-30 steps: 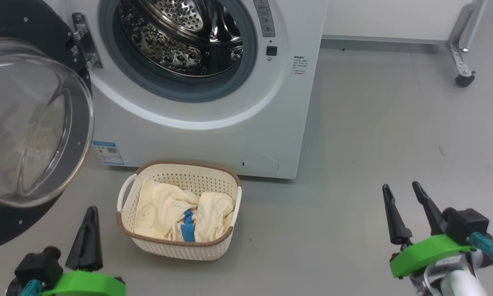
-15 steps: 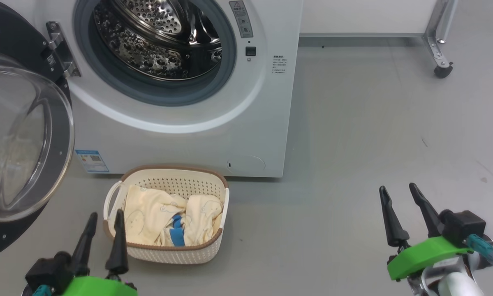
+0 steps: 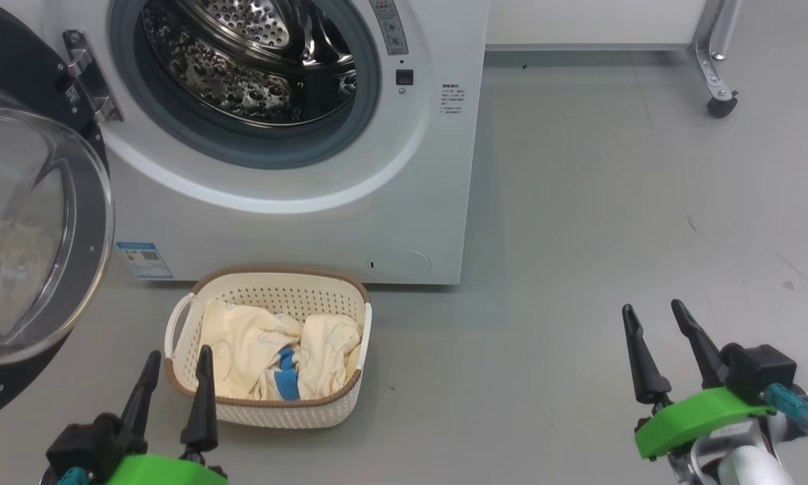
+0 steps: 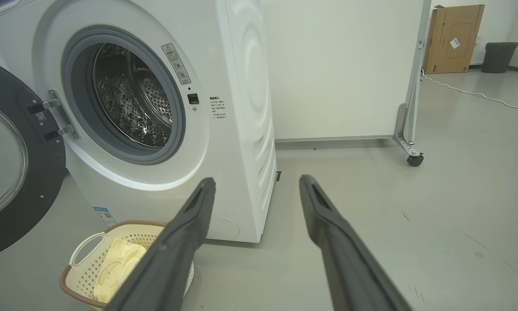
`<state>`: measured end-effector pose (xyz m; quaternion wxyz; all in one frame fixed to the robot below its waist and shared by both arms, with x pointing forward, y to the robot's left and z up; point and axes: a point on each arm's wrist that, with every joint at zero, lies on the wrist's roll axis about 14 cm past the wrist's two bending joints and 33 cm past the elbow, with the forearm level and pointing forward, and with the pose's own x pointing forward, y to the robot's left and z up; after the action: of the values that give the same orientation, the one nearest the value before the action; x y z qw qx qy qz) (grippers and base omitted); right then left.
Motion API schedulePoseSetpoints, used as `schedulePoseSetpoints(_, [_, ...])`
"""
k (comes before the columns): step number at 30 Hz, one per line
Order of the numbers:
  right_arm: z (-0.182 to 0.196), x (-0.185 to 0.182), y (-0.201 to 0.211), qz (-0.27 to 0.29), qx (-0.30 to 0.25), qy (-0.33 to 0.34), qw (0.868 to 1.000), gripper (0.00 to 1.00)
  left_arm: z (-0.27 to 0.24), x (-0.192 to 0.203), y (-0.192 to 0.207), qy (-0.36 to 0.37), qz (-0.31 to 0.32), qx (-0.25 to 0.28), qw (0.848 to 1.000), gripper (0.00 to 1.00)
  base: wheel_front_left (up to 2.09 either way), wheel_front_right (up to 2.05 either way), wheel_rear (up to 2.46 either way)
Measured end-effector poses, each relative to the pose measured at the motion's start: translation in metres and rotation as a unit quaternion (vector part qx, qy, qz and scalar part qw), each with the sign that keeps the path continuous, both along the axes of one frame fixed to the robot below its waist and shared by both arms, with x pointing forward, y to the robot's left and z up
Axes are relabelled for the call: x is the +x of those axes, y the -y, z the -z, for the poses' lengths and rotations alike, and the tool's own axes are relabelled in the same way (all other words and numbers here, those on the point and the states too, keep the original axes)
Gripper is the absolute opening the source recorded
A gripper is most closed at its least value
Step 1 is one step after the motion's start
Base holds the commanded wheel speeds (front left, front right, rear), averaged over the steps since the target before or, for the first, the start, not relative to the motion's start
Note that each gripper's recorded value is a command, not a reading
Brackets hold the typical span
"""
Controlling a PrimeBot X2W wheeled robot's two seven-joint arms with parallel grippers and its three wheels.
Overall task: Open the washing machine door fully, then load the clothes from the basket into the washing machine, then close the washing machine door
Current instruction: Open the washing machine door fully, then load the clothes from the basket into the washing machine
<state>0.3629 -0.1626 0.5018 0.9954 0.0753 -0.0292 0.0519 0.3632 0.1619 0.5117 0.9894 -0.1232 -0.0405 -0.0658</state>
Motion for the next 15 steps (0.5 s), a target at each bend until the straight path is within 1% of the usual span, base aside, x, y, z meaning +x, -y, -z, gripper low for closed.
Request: schedulePoseSetpoints(15, [0.0019, 0.0014, -0.0025, -0.004, 0.000, -0.003, 1.000, 1.00, 0.0057, -0.0018, -0.0024, -0.009, -0.004, 0.001, 1.000, 1.00, 0.00, 0.00, 0.00])
